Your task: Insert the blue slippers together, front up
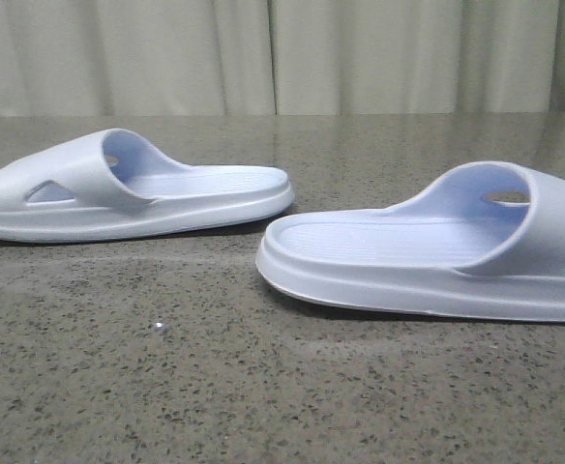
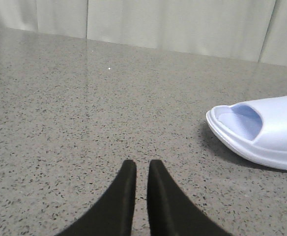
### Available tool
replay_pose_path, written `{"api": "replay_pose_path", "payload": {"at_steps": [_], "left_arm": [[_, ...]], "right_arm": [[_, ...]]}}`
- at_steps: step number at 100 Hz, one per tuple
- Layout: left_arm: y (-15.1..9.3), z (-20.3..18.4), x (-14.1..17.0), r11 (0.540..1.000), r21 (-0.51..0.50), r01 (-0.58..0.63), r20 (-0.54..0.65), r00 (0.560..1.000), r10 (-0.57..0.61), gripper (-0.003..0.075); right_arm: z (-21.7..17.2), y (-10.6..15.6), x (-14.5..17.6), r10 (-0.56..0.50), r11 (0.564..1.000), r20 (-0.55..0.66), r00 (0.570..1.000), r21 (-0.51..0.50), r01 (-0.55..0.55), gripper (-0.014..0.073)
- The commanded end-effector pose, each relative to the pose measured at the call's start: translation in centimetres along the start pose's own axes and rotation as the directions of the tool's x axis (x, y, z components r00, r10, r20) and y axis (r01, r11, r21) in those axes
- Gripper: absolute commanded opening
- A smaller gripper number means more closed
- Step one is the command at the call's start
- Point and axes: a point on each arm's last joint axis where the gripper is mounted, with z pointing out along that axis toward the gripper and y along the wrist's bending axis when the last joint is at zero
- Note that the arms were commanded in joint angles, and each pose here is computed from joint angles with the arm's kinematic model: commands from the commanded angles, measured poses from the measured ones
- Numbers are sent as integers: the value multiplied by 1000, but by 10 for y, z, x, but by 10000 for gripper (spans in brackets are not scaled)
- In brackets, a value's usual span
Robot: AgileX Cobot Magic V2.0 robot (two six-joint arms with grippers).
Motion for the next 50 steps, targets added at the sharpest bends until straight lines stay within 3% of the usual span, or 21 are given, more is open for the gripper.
{"api": "replay_pose_path", "payload": {"at_steps": [1,33,50], "left_arm": [[1,-2,-6,1000,-4,19,100,995,-18,15],[-1,-2,-7,987,28,158,115,980,-160,15],[-1,-2,-10,965,49,259,138,955,-263,15]], "right_arm": [[1,-1,-2,-11,1000,69,998,17,10,-89],[1,-1,-2,35,999,72,997,17,-36,-89],[1,-2,-2,219,975,74,973,16,-221,-89]]}}
